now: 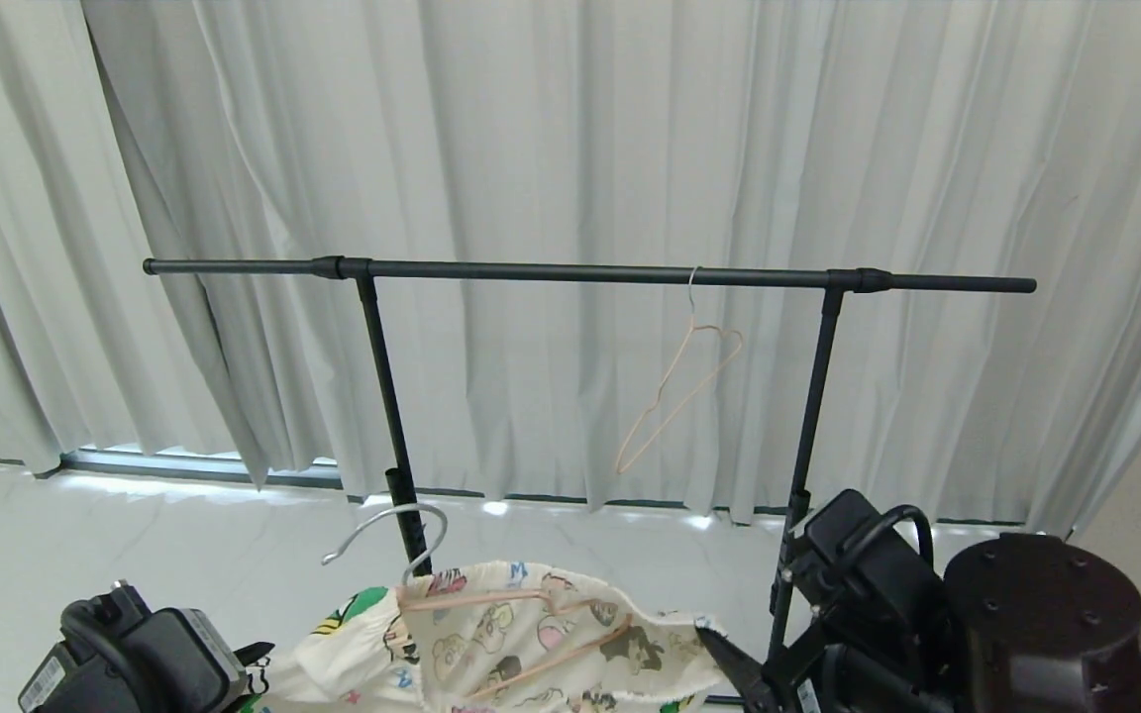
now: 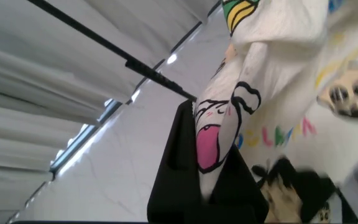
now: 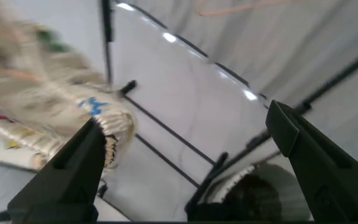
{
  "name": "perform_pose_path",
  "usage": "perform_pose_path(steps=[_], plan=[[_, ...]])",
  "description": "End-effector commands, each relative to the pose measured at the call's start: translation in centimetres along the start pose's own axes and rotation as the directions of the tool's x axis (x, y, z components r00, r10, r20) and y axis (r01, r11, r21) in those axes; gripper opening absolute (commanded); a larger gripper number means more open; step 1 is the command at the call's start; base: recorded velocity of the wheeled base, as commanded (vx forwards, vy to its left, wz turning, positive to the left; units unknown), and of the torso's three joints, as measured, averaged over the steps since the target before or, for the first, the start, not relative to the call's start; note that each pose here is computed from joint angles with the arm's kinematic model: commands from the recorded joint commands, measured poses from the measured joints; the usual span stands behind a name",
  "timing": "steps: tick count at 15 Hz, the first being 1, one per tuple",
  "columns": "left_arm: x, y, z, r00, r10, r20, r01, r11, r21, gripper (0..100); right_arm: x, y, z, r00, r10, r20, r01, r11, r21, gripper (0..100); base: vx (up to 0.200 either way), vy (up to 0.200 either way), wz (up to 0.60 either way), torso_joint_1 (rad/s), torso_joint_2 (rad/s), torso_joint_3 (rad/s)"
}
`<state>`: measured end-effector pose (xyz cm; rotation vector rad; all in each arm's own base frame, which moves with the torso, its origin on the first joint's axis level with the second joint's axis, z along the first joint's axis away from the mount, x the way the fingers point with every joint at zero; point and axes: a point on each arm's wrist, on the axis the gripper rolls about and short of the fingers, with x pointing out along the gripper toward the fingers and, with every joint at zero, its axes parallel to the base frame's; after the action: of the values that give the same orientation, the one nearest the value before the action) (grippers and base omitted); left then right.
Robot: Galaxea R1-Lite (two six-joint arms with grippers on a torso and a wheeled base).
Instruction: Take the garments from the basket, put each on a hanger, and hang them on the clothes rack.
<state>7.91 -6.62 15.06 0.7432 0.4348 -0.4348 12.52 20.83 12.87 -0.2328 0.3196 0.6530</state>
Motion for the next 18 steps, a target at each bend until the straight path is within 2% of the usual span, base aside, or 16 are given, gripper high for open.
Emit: perform_pose_path(steps=[1,3,5,6,9,11,12,13,14,15,18], plan=[[0.1,0.0,0.2,1.0,-0.001,0.005,0.001,1.0,-0.029,0,-1.4,2.8,0.0,0.989,0.15,0.015,-0.149,0.988,-0.046,100,0.0,0.0,0.0,0.0,0.0,0.0],[0.0,0.1,0.5,0.999,0.007,0.044,-0.004,0.997,-0.074,0,-2.2,4.5,-0.3,0.964,0.265,0.007,-0.264,0.961,-0.082,100,0.0,0.0,0.0,0.0,0.0,0.0],[-0.3,-0.1,0.6,0.993,-0.054,0.1,0.061,0.996,-0.068,0,-2.4,4.8,-0.4,0.951,0.309,0.001,-0.306,0.939,-0.157,100,0.0,0.0,0.0,0.0,0.0,0.0],[-0.5,-0.4,0.4,0.987,-0.099,0.124,0.106,0.993,-0.049,0,-2.3,4.8,-0.4,0.947,0.32,-0.001,-0.314,0.931,-0.185,100,0.0,0.0,0.0,0.0,0.0,0.0],[-1.1,-2.0,-0.5,0.958,-0.227,0.174,0.222,0.974,0.05,0,-2.3,4.8,-0.4,0.942,0.337,-0.005,-0.331,0.921,-0.204,100,0.0,0.0,0.0,0.0,0.0,0.0],[-1.5,-2.7,-0.5,0.936,-0.288,0.2,0.273,0.957,0.103,0,-2.3,5.0,-0.4,0.917,0.398,-0.012,-0.388,0.886,-0.255,100,0.0,0.0,0.0,0.0,0.0,0.0],[-1.5,-2.7,-0.5,0.936,-0.288,0.2,0.273,0.957,0.103,0,-2.3,5.0,-0.4,0.917,0.398,-0.012,-0.388,0.886,-0.255,100,0.0,0.0,0.0,0.0,0.0,0.0],[-1.8,-3.1,-0.2,0.917,-0.332,0.223,0.306,0.941,0.143,0,-2.1,5.6,-0.6,0.863,0.503,-0.039,-0.482,0.8,-0.356,100,0.0,0.0,0.0,0.0,0.0,0.0],[-2.0,-3.2,-0.2,0.909,-0.347,0.231,0.317,0.935,0.158,0,-1.8,6.0,-0.6,0.849,0.527,-0.047,-0.503,0.776,-0.38,100,0.0,0.0,0.0,0.0,0.0,0.0],[-2.1,-3.4,-0.2,0.904,-0.358,0.234,0.325,0.93,0.168,0,-1.6,6.6,-0.5,0.838,0.544,-0.051,-0.519,0.763,-0.385,100,0.0,0.0,0.0,0.0,0.0,0.0],[-2.1,-3.5,-0.1,0.9,-0.366,0.236,0.331,0.927,0.177,0,-0.9,7.7,-0.1,0.827,0.561,-0.048,-0.532,0.751,-0.391,100,0.0,0.0,0.0,0.0,0.0,0.0]])
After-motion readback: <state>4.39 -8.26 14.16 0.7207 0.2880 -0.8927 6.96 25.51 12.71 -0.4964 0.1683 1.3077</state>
